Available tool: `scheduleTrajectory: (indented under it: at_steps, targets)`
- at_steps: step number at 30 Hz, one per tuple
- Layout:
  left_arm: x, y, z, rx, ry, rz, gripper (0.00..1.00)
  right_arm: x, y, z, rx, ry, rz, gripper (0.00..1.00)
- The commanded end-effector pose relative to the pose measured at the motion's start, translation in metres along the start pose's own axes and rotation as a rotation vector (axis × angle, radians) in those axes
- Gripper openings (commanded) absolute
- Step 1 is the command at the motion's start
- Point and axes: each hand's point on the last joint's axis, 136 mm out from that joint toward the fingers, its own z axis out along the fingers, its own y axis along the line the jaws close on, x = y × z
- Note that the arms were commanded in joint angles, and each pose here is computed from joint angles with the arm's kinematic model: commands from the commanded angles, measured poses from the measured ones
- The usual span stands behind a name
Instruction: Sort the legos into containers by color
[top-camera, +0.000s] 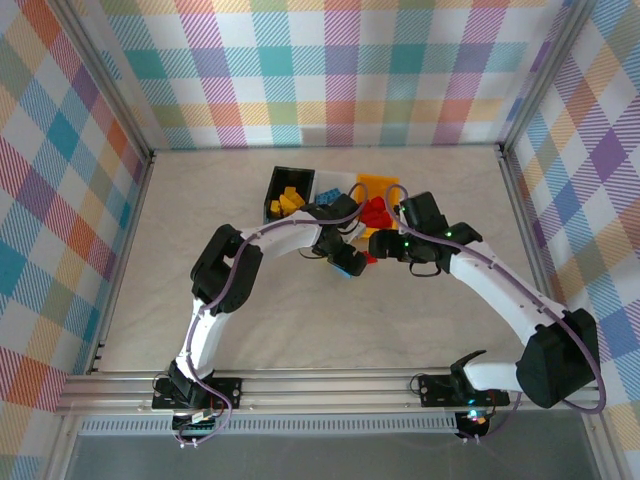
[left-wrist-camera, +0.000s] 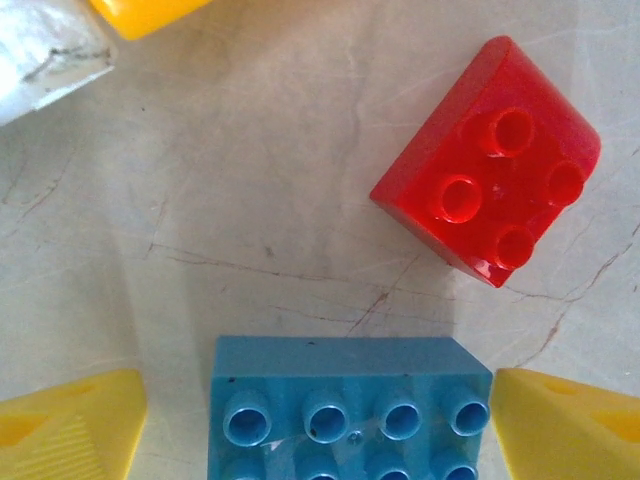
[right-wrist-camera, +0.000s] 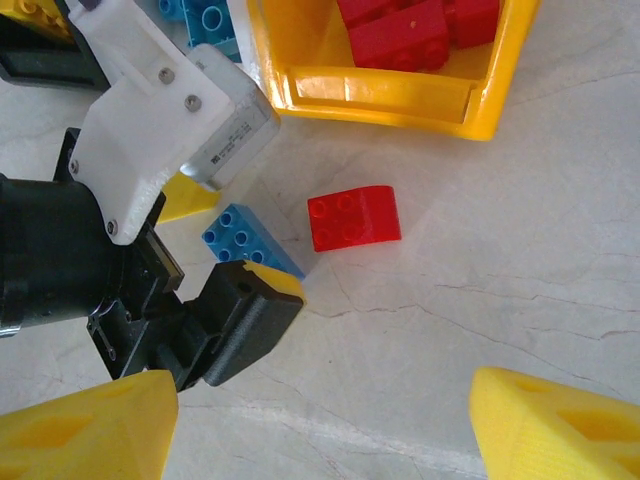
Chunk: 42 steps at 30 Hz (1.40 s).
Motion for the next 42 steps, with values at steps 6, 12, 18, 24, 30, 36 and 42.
scheduleTrajectory:
  at_steps: [6, 12, 18, 24, 30, 36, 42]
  targets:
    - [0.020, 0.003, 0.017, -0.067, 0.057, 0.014, 0.80, -0.002, -0.004, -0.004, -0.006, -0.035, 0.026, 0.77]
    - [0.024, 0.005, 0.021, -0.081, 0.065, 0.008, 0.78, -0.001, -0.005, -0.005, -0.009, -0.036, 0.031, 0.77]
    - [0.029, 0.006, 0.025, -0.082, 0.071, -0.005, 0.60, -0.001, -0.005, -0.006, -0.011, -0.049, 0.034, 0.77]
    - [0.033, 0.010, 0.015, -0.098, 0.055, -0.043, 0.54, -0.003, -0.005, -0.010, -0.011, -0.062, 0.034, 0.77]
    - [0.042, 0.025, -0.017, -0.130, 0.032, -0.143, 0.53, -0.006, -0.008, -0.016, -0.004, -0.075, 0.035, 0.77]
    - [0.047, 0.056, -0.057, -0.165, -0.020, -0.272, 0.53, -0.011, -0.005, -0.025, -0.022, -0.107, 0.039, 0.78]
    - [0.027, 0.100, -0.103, -0.218, -0.106, -0.376, 0.53, 0.006, -0.002, 0.003, -0.050, 0.000, 0.049, 0.78]
